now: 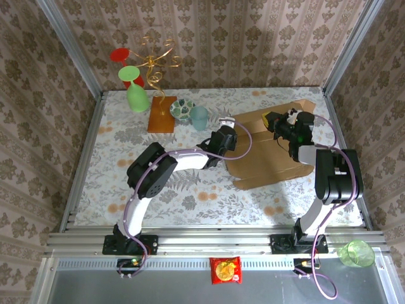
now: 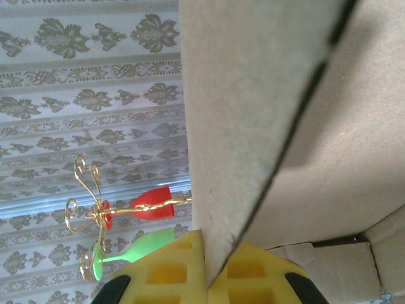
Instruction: Fold the paper box
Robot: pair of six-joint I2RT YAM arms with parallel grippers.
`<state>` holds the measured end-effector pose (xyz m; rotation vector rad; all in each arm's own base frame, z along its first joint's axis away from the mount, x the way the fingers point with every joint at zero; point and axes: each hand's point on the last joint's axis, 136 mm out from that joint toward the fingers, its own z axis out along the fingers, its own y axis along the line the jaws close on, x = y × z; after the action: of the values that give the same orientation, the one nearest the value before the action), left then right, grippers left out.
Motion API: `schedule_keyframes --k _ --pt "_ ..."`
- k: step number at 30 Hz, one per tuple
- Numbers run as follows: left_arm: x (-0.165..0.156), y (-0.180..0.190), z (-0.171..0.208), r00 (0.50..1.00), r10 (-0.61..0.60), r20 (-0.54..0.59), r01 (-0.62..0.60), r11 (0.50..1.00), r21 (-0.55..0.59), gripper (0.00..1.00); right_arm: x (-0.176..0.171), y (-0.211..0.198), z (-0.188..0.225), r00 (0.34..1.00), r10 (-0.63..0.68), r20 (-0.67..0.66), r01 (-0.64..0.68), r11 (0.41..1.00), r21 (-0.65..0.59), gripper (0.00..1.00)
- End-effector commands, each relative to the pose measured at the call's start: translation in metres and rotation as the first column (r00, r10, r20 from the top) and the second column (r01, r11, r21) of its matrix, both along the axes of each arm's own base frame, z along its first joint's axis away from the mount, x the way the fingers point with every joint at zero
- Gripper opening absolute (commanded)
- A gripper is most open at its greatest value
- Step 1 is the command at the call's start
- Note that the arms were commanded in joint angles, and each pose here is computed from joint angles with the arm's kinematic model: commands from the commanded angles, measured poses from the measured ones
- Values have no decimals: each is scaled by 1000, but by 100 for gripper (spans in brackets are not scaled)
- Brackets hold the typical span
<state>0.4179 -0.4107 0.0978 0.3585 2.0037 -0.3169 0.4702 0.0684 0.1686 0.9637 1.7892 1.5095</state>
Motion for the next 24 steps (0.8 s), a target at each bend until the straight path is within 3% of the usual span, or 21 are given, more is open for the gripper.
schedule_keyframes --k 1,7,12,15,19,24 --pt "10 -8 10 999 16 30 -15 1000 -23 3 -20 26 -18 992 96 -87 -93 995 38 0" --pt "14 -6 8 999 31 23 -32 999 35 0 -20 28 -11 992 63 -112 -58 997 48 1" --pt "18 15 15 998 54 13 -55 994 93 0 -30 14 16 992 -22 -122 14 998 -63 47" --pt "23 37 27 999 53 12 -54 996 73 0 -43 -1 40 989 -98 -110 77 980 -181 64" --pt "22 67 45 1000 1 9 -2 996 85 0 -65 -19 91 985 -173 -25 158 940 -302 70" --pt "13 103 61 997 -64 -44 67 995 75 0 -86 -40 120 971 -238 6 217 876 -431 67"
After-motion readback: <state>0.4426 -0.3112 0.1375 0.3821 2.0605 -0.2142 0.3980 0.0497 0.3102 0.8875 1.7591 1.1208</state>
